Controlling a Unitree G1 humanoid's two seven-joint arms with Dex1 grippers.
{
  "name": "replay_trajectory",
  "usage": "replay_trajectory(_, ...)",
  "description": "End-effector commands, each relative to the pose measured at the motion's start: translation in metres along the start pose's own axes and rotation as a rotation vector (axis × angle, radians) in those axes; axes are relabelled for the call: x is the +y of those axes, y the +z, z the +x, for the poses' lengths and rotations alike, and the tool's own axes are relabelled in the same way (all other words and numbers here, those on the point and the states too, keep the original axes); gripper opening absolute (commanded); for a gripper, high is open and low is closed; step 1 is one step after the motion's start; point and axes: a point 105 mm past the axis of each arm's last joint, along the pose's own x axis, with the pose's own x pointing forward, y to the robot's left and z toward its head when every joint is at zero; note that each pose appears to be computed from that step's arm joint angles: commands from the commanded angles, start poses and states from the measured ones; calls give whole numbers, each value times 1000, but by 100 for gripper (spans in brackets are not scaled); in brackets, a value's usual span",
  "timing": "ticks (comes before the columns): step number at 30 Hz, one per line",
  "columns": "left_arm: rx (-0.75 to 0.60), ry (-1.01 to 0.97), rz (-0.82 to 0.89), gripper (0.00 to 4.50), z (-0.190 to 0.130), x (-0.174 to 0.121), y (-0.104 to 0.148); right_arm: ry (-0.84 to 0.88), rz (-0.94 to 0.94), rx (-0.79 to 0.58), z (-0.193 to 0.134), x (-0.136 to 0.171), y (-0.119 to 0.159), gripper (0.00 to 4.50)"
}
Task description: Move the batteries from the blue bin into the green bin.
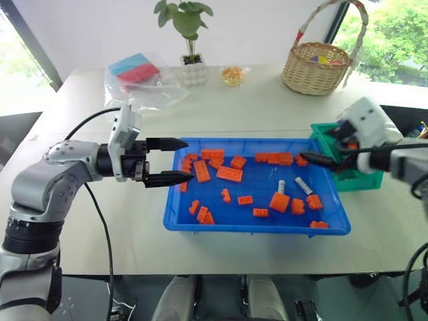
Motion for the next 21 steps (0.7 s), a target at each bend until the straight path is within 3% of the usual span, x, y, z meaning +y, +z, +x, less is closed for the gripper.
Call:
replay_trajectory(1,-16,3,47,450,-2,-3,10,-21,65,42,3,14,-8,446)
replay_trajectory(9,-25,-2,45,450,1,-3,11,13,300,117,20,30,-28,446)
replay_trajectory(19,-38,9,46,450,1,-4,11,74,327,165,34,50,-38,446)
replay_trajectory(21,-40,13,44,450,0,-4,10,68,330,180,34,49,-42,394)
